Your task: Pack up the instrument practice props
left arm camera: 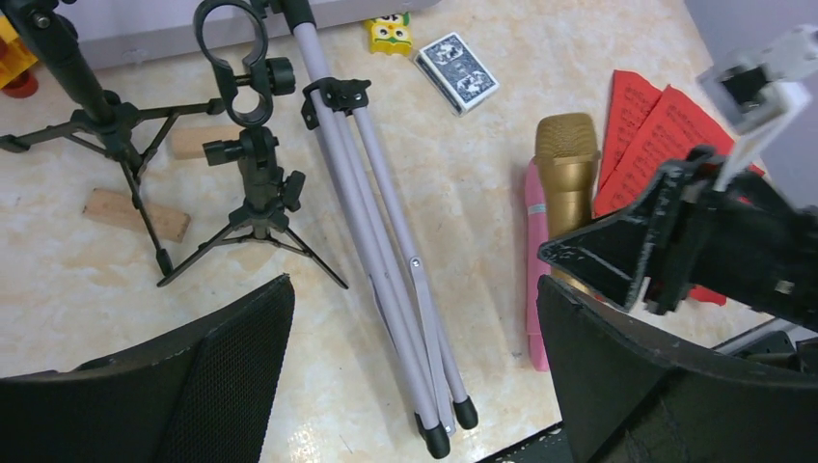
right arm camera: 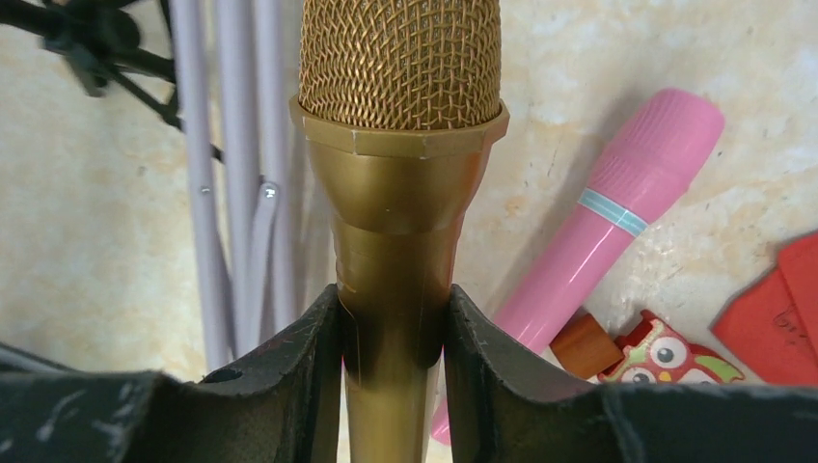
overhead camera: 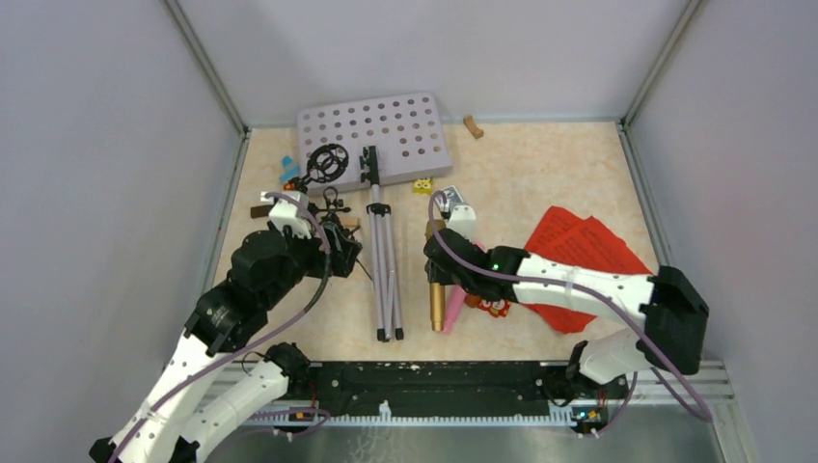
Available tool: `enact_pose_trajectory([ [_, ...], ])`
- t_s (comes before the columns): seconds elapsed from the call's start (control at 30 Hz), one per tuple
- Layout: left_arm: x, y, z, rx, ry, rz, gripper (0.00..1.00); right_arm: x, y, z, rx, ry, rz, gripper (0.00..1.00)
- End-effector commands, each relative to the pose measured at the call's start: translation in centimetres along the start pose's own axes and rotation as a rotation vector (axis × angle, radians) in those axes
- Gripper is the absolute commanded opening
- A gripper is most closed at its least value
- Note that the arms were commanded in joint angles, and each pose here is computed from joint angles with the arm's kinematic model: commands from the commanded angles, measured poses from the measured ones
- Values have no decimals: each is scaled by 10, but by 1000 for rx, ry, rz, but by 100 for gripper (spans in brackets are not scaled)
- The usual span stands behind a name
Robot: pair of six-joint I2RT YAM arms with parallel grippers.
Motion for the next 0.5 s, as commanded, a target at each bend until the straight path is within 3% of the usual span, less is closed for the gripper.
enact_pose_trajectory([
  [0.0,0,6,2,52,-17,14,99,-11,3,-32,-13,67,-110,0],
  [0.27,-2,8,5,53,-23,9,99,-43,-10,-89,-77,204,-173,0],
  [0.47,-6,11,4,69,-11,-1,99,-51,-9,-101,-104,244,-130,30],
])
Point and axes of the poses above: each gripper's point midway between its finger pads, its own z axis back along the fingers, its own y axis along the line the jaws close on, x = y × z, the point moved 6 cm from there along z, back along the fingers, and after that the axes turned 7 degrees about -z, right-handed, at the moved point
